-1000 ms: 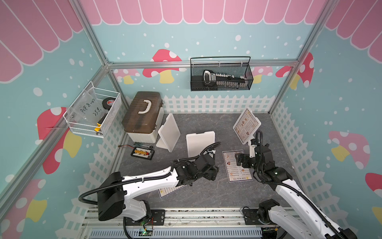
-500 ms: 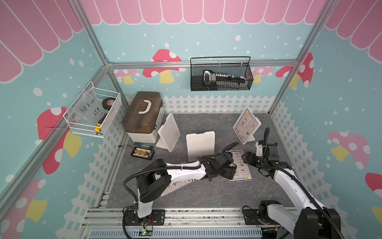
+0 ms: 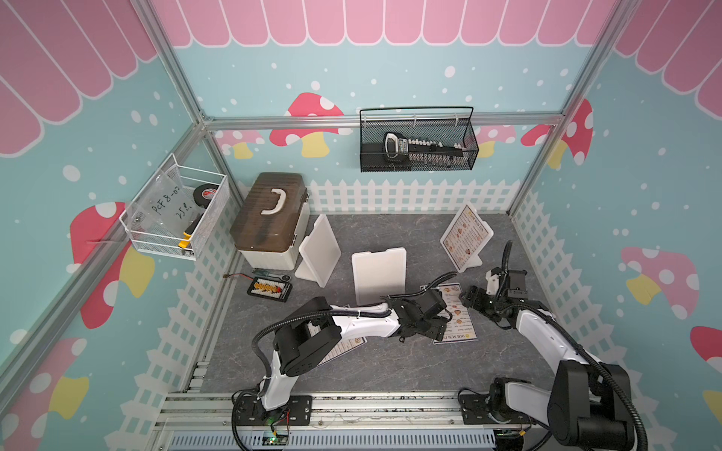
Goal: Insert the menus into the narrow rack
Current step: Pick up the menu from the center of the board.
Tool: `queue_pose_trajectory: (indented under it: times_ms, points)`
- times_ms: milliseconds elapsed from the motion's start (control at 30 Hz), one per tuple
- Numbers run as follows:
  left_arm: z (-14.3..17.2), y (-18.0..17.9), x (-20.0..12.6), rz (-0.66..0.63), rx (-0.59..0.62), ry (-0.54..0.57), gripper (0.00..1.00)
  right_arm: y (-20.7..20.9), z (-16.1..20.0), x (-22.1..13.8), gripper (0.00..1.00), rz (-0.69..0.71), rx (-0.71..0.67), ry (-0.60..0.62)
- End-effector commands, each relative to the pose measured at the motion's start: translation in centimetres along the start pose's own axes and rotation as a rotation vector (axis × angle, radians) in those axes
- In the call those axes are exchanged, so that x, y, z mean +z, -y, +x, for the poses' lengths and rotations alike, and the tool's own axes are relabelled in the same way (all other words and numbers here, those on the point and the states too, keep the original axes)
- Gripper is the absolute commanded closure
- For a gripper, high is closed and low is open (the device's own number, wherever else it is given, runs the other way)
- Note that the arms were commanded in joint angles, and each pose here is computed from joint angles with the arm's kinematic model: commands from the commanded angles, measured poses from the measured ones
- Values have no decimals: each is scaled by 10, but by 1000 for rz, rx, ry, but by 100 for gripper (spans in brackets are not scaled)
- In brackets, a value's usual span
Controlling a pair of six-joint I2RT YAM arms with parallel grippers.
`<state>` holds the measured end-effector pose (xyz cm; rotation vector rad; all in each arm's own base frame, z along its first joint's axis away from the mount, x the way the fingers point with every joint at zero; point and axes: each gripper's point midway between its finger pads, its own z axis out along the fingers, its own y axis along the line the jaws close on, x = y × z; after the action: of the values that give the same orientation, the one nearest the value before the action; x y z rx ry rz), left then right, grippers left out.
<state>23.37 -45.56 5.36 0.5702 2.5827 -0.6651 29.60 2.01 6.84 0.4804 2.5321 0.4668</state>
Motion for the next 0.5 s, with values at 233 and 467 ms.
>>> queue_pose_trajectory:
  times_ms: [233,467]
  points:
    - [-3,-9,9,-56,-62,-8,18,15,2,12,17,22,43,-36]
    - [0,-11,16,-60,-80,-26,15,21,9,19,17,33,62,-71]
